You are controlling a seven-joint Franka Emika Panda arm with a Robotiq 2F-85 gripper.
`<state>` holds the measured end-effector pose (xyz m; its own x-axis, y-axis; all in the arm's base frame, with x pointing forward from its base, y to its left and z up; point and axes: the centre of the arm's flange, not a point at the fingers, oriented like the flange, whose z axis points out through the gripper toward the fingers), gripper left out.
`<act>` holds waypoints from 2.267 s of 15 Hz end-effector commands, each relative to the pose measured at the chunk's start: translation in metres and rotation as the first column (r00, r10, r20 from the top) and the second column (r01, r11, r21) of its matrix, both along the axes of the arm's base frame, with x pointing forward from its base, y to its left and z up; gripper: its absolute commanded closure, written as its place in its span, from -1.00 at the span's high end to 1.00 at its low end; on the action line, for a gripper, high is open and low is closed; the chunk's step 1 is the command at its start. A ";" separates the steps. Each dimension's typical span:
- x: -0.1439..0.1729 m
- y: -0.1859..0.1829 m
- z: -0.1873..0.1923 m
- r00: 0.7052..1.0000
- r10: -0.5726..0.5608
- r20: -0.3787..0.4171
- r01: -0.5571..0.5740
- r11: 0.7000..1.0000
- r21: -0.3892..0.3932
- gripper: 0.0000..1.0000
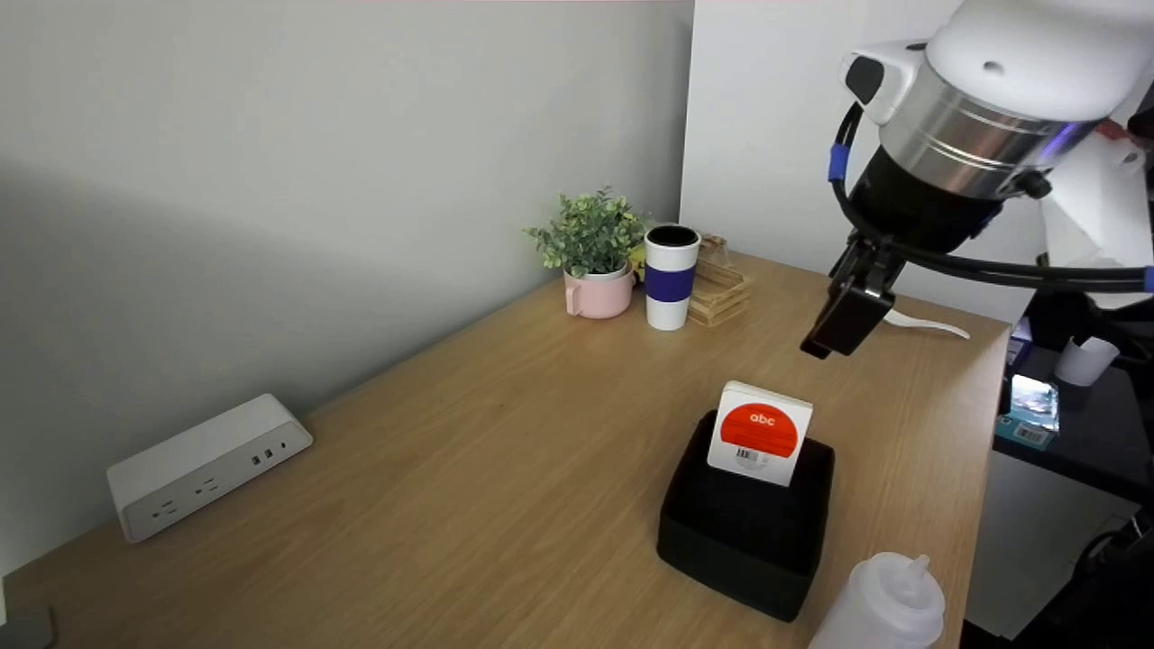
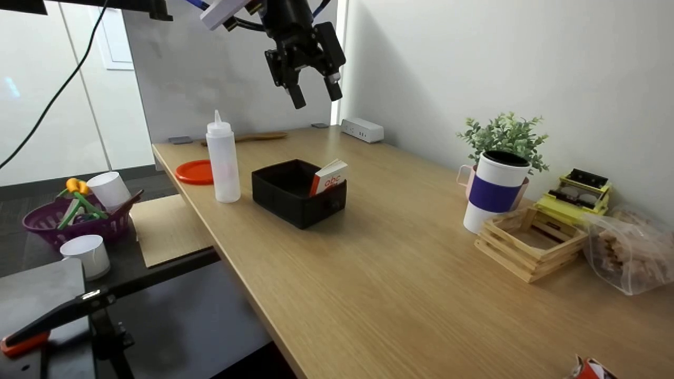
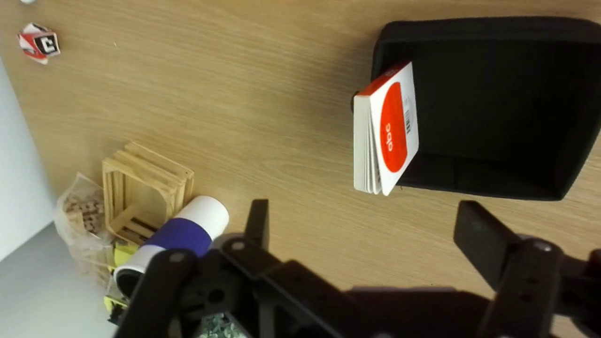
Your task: Remove the white and orange book from the black box and put it on the table
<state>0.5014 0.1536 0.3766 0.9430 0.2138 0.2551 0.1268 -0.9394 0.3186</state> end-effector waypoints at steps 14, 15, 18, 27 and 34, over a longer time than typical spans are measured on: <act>0.023 -0.039 -0.036 0.964 0.264 -0.044 -0.254 0.955 0.149 1.00; 0.023 -0.040 -0.037 0.964 0.259 -0.063 -0.246 0.955 0.163 1.00; 0.021 -0.041 -0.038 0.963 0.247 -0.111 -0.221 0.954 0.203 1.00; 0.034 -0.052 -0.037 0.915 0.330 -0.232 -0.276 0.931 0.238 1.00; 0.039 -0.055 -0.046 0.900 0.371 -0.228 -0.318 0.918 0.239 1.00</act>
